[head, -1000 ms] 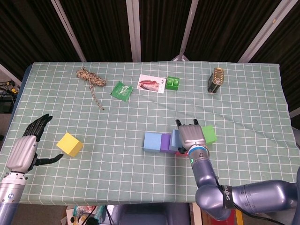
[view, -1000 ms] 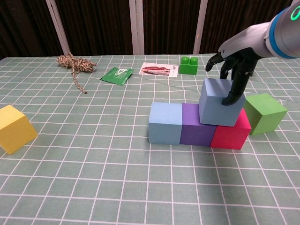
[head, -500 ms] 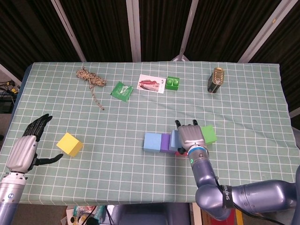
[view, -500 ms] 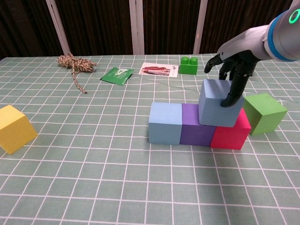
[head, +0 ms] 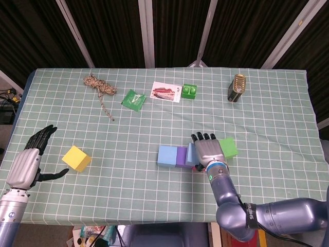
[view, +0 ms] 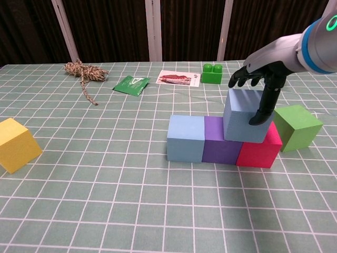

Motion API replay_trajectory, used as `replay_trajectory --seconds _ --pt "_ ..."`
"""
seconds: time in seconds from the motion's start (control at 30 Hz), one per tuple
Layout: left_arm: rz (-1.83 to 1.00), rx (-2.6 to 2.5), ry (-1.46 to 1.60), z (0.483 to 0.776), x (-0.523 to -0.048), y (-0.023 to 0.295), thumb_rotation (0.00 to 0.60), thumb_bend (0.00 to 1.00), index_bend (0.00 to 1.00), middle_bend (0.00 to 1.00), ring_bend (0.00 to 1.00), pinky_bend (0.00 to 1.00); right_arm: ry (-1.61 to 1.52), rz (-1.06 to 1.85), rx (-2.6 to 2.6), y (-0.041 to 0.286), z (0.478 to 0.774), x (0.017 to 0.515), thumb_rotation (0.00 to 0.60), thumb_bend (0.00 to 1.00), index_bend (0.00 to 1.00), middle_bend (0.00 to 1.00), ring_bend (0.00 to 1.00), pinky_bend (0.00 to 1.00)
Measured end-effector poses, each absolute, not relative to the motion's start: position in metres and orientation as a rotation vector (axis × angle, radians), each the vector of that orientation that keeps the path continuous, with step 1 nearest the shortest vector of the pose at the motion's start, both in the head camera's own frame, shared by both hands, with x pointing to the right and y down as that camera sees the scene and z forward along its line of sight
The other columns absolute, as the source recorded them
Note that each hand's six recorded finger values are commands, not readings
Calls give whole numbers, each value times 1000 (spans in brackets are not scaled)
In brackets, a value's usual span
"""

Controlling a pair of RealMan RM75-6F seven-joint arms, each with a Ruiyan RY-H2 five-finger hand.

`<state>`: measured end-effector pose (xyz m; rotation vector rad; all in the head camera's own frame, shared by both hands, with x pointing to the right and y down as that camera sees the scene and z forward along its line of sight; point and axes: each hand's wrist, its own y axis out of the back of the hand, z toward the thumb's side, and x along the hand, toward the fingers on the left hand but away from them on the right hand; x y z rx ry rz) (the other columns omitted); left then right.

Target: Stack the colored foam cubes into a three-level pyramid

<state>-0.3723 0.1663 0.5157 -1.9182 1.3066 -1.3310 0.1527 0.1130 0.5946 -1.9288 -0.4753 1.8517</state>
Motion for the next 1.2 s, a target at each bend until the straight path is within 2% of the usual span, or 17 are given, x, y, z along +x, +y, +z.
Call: replay_trajectory --seconds 0.27,0.63,0.87,1.03,1.2 --pt "-1338 -1918 1302 517 -373 167 600 152 0 0 0 0 -463 1832 -1949 115 591 152 600 172 0 0 0 0" --pt "-1334 -1916 1295 516 -371 168 600 152 0 0 0 0 -495 1827 -1924 110 574 169 600 169 0 0 0 0" --pt "-1343 -1911 1282 517 -372 170 600 148 0 0 0 0 -548 1864 -1832 102 565 208 600 169 0 0 0 0" --pt "-1356 -1909 1272 520 -372 171 600 95 0 0 0 0 -619 1873 -1772 103 563 241 600 169 0 0 0 0" --pt "-1371 -1894 1257 522 -371 170 600 86 0 0 0 0 -748 1844 -1740 107 561 278 600 169 0 0 0 0"
